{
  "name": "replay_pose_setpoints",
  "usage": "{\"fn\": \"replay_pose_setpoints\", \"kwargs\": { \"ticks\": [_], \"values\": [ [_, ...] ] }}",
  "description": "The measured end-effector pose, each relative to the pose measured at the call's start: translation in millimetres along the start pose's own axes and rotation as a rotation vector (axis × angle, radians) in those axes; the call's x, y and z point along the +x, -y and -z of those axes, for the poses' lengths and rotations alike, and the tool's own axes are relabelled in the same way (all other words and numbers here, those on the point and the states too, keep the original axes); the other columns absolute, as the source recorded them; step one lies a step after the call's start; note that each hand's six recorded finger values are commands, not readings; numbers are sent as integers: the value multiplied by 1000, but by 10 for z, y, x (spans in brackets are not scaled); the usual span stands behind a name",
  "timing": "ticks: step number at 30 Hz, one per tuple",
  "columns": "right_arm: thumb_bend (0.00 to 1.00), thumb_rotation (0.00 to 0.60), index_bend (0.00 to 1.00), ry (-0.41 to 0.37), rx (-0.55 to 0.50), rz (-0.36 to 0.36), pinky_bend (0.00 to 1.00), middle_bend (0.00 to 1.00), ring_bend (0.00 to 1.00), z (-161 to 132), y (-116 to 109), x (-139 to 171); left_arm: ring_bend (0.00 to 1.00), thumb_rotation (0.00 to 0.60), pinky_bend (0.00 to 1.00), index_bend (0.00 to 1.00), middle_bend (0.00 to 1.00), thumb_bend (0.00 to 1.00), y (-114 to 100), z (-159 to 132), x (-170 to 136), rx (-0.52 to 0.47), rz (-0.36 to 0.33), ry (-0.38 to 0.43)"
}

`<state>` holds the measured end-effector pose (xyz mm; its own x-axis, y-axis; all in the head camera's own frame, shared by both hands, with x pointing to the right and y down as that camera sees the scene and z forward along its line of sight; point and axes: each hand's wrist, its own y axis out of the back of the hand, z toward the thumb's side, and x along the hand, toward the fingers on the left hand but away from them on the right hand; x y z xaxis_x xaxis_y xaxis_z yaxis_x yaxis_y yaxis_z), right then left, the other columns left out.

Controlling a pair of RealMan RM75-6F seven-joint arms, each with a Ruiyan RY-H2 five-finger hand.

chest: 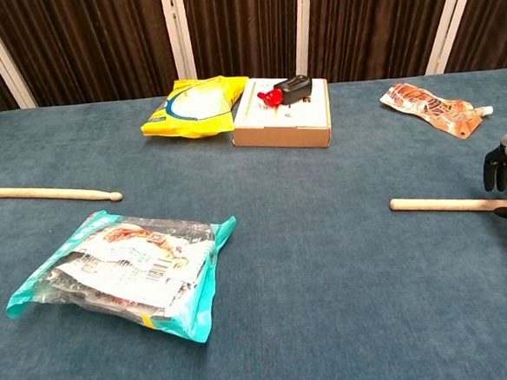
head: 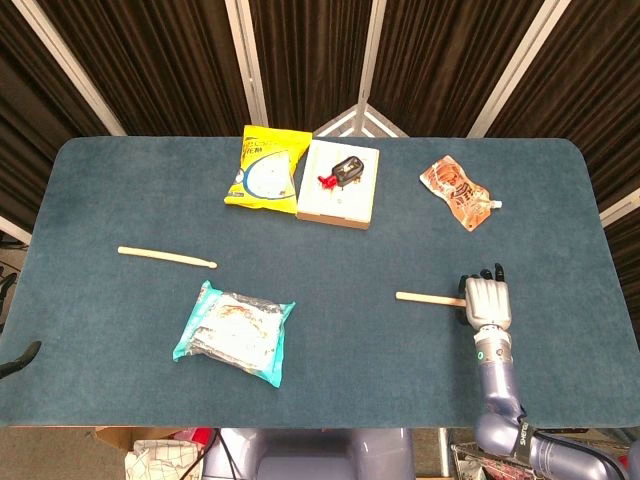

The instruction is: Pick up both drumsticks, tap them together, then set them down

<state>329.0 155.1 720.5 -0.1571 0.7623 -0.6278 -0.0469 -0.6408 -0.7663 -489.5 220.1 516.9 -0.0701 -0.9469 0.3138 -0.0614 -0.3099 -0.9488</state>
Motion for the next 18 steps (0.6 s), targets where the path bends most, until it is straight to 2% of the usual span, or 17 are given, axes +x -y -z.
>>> {"fn": "replay_pose_setpoints", "kwargs": {
  "ticks": [7,18],
  "values": [
    [310,600,549,1,16,2,0,460,227,-31,55,-43,0,600,0,13,16,307,10,-1,11,4,2,-3],
    [318,600,553,-3,34,8,0,515,261,-85,100,-72,0,600,0,13,16,307,36,-10,20,12,10,-4]
  ]
}}
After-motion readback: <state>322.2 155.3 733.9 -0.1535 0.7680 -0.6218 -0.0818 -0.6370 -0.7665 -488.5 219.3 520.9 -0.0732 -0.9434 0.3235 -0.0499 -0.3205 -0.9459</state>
